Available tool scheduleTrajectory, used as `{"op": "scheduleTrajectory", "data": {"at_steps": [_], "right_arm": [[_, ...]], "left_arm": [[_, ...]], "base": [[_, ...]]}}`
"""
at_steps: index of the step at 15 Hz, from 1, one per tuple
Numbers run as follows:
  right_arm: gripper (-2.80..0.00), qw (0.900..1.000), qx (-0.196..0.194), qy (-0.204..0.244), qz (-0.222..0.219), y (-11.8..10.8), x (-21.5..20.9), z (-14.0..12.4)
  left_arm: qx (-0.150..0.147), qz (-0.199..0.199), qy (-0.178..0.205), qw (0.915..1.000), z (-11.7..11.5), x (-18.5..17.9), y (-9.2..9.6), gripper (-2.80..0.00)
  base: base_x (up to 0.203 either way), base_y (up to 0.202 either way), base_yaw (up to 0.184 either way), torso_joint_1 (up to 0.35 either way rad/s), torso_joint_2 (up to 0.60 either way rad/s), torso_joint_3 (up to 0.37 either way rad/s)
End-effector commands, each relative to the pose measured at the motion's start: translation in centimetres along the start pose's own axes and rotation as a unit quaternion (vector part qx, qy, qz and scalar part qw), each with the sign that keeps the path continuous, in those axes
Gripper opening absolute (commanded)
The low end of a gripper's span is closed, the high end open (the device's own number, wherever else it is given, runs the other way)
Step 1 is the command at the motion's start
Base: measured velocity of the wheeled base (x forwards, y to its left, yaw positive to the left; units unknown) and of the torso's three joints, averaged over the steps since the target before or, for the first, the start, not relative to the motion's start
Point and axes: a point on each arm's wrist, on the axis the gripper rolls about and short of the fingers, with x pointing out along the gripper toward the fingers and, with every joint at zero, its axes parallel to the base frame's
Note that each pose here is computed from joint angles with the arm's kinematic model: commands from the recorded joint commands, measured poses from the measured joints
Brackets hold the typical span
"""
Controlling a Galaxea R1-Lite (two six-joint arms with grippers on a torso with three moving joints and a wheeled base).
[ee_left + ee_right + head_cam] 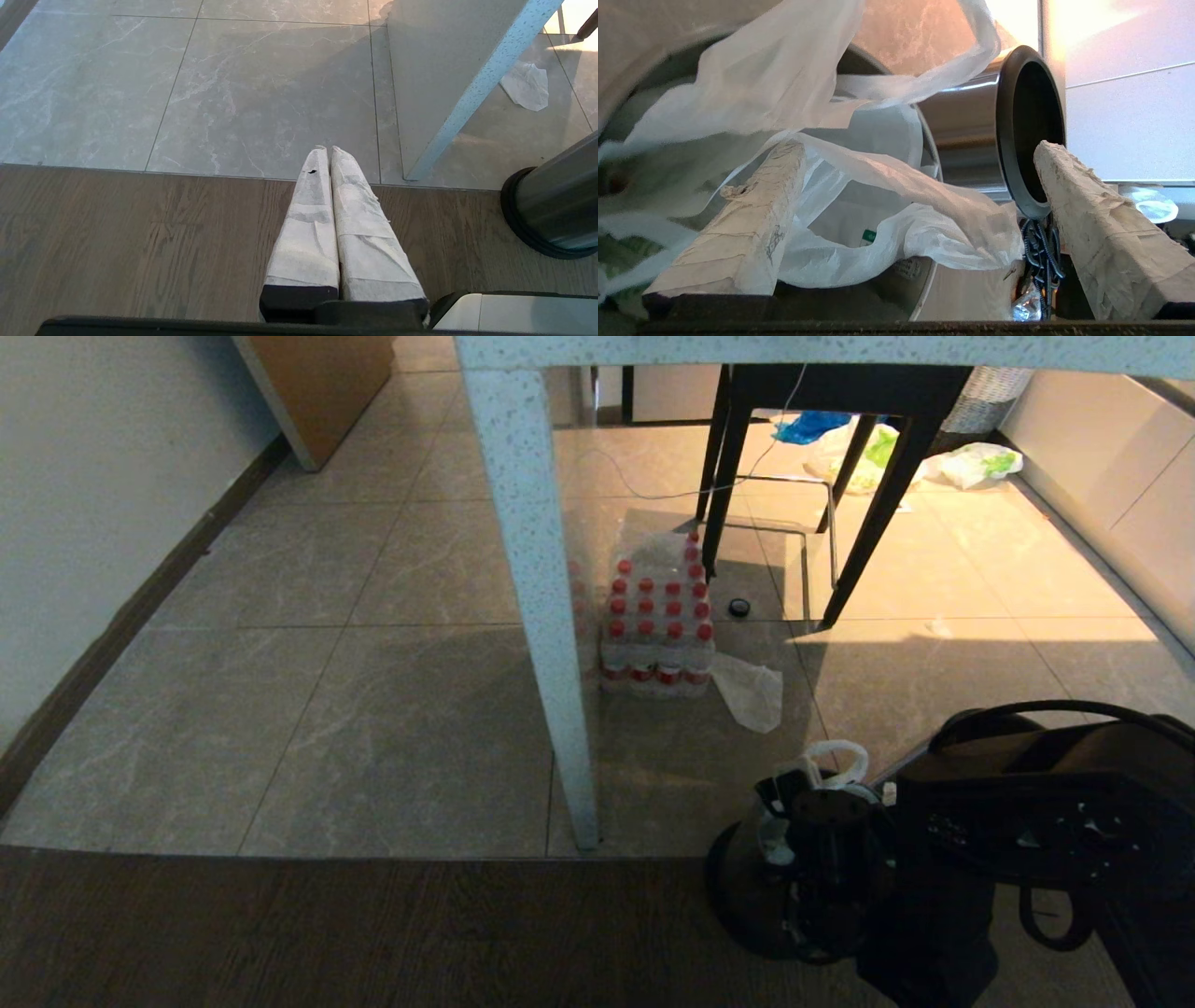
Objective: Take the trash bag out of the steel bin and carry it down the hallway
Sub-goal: Pick up the trash bag
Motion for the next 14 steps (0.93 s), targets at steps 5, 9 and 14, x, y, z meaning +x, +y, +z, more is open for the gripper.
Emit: {"op": "scheduleTrajectory", "data": {"at_steps": [5, 9, 14], "right_arm": [[0.00, 1.000, -0.011, 0.005, 0.001, -0.2, -0.2, -0.6], [0.00, 1.000, 0.029, -0.003, -0.003, -1.4, -0.6, 0.4], [0.00, 0.996, 0.086, -0.005, -0.023, -4.0, -0.4, 1.3]], "left_arm": [[0.000, 0.000, -0.001, 1.0000, 0.0, 0.0, 0.0, -2.80], [0.000, 0.000, 0.000, 1.0000, 0.0, 0.0, 0.0, -2.80], [0.000, 0.000, -0.001, 1.0000, 0.0, 0.0, 0.0, -2.80]], "base": [[0.000, 0.000, 0.000, 0.000, 0.00, 0.000], [0.000, 0.000, 0.000, 0.000, 0.00, 0.000], [0.000, 0.000, 0.000, 0.000, 0.00, 0.000]]}}
